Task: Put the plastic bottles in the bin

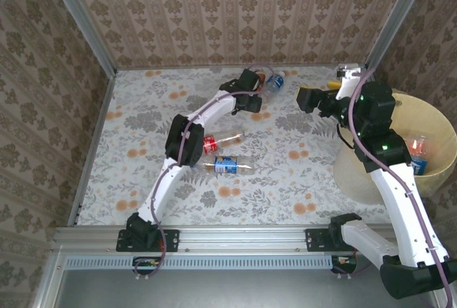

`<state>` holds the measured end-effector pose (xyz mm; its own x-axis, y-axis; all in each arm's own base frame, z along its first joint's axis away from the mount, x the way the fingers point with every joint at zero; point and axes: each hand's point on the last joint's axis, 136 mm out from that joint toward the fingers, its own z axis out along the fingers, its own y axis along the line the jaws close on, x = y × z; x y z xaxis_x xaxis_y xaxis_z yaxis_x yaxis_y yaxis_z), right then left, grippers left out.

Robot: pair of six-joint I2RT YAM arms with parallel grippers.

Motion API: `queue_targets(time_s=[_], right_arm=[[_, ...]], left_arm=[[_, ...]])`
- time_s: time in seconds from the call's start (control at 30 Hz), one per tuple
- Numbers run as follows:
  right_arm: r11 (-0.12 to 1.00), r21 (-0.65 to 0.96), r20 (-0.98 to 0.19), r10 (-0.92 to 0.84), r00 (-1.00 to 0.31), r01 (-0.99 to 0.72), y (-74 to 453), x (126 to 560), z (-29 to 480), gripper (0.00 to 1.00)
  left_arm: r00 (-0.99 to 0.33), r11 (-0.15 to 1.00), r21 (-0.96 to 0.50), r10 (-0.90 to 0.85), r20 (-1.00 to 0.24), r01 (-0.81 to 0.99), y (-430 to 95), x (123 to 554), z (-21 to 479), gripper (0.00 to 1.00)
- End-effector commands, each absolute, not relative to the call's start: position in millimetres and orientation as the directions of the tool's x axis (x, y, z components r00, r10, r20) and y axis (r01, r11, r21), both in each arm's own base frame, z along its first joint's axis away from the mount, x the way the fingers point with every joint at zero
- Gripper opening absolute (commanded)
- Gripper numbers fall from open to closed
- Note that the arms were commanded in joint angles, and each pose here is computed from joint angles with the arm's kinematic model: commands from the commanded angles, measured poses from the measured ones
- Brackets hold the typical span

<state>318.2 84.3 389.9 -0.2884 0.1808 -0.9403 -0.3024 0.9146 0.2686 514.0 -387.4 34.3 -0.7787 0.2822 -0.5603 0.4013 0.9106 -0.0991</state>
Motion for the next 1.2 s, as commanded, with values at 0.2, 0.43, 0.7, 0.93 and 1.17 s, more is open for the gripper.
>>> queue_targets(time_s=[0.2, 0.43, 0.7, 0.93, 1.17], right_arm=[[0.932, 0.228, -0.95, 0.15, -0.274, -0.282, 77.9, 306.0, 392.2, 1.0], [0.922, 0.246, -0.939, 0.149, -0.31, -0.299, 83.3, 307.5, 380.2, 1.0], [0.878, 0.325, -0.905, 0.181, -0.385, -0.351, 103.8, 309.0, 357.0, 1.0], [0.851, 0.353, -0.888, 0.174, -0.425, -0.388, 128.2, 314.2, 342.1, 1.0], [0.843, 0.367, -0.876, 0.171, -0.451, -0.393, 147.4, 326.5, 330.9, 1.0]], left_arm=[[-0.787, 0.926, -0.077, 0.268, -0.556, 0.369, -381.2, 524.6, 27.9, 0.5], [-0.767, 0.928, -0.067, 0.262, -0.586, 0.368, -375.4, 523.6, 46.2, 0.42], [-0.761, 0.934, -0.089, 0.223, -0.609, 0.345, -358.4, 511.7, 72.3, 0.37], [-0.768, 0.935, -0.132, 0.184, -0.614, 0.33, -340.8, 484.7, 86.2, 0.35], [-0.766, 0.915, -0.234, 0.113, -0.632, 0.328, -328.0, 459.0, 115.3, 0.34]])
